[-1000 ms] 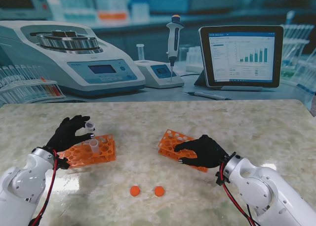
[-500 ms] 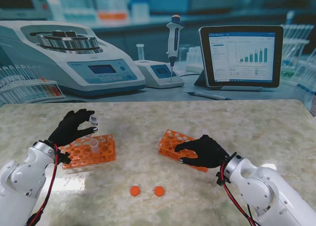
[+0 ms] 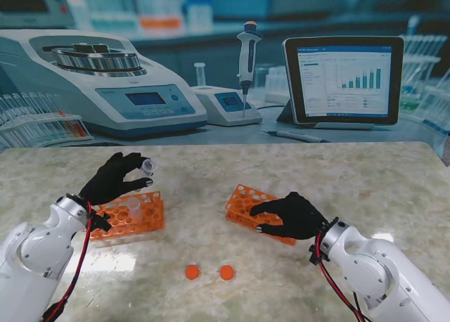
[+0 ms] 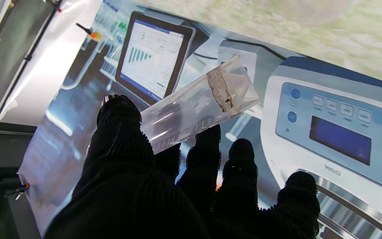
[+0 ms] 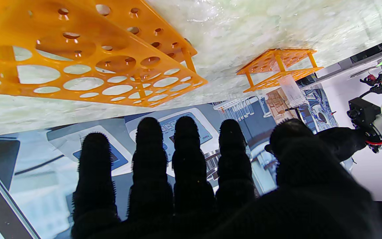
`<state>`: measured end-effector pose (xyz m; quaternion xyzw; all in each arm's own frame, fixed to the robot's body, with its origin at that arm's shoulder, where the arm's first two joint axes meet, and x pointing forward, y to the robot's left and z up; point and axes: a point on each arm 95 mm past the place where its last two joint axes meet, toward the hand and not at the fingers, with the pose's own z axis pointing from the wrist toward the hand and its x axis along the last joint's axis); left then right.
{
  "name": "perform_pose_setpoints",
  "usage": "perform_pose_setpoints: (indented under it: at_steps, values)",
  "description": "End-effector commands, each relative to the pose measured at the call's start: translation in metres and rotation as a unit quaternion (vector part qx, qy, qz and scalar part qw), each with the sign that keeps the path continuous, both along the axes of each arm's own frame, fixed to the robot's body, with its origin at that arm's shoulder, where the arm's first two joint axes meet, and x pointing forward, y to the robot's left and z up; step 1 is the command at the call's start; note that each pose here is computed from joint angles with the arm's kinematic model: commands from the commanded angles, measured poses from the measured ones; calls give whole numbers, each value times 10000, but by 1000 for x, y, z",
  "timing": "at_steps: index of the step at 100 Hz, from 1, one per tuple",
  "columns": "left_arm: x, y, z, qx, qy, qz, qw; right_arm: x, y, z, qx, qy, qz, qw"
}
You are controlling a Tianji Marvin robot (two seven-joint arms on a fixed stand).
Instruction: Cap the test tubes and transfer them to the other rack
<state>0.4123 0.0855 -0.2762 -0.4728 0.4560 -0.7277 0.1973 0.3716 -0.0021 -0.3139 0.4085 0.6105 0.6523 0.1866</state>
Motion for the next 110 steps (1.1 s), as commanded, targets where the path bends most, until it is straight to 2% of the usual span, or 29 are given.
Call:
perform_pose_setpoints:
  at_steps: [1,49,67,110]
  values:
    - [1,-10,7,-12,-116,-131,9998,-3,2,-1,19,21,24,10000]
    - [3,-50,15,-259,-211,-561,9979,-5,0,0,43,-26,4,10000]
    - [-1,-69,19,-404,-252,-705,9964,-6,-1,1,54,-40,-3,10000]
    - [-2,-98,14,-895,-8,-899,9919,-6,-2,1,64,-51,-7,10000]
